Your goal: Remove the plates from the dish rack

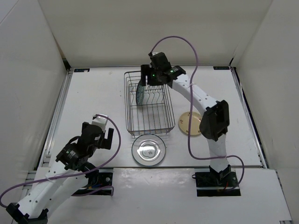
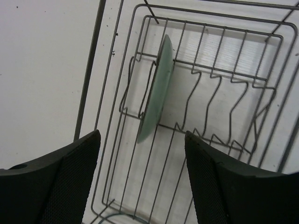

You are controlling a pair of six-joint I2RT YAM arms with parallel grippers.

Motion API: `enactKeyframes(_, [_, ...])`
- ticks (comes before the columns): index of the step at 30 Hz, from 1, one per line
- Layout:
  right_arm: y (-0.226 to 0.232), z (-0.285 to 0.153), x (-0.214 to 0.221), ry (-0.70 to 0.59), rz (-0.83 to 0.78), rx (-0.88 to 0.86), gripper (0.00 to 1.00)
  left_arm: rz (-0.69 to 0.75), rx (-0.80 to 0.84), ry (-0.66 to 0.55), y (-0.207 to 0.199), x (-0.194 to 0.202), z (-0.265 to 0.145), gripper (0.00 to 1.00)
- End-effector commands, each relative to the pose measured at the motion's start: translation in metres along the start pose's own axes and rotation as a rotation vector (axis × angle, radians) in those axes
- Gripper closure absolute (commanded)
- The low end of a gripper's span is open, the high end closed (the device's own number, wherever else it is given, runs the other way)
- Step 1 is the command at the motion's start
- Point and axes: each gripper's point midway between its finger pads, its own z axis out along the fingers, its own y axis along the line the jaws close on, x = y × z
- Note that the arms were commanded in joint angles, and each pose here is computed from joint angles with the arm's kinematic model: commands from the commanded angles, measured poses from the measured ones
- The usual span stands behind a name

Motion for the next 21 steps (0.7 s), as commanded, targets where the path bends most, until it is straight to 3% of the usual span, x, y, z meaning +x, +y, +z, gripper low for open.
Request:
enactKeyframes(1, [0.003, 0.018, 0.003, 0.032, -0.031, 0.033, 0.25, -0.012, 0.012, -0.012, -0.002, -0.004, 0.000, 0.00])
enactKeyframes(9, [-0.008, 0.056, 0.001, -0.027, -0.057, 0.137, 0.25, -0.015, 0.014, -0.022, -0.003, -0.005, 0.000, 0.00])
enactKeyframes(21, [-0.025, 0.095, -0.007, -0.119, 0.029, 0.217, 0.57, -0.015, 0.011, -0.021, -0.002, -0.005, 0.000, 0.00])
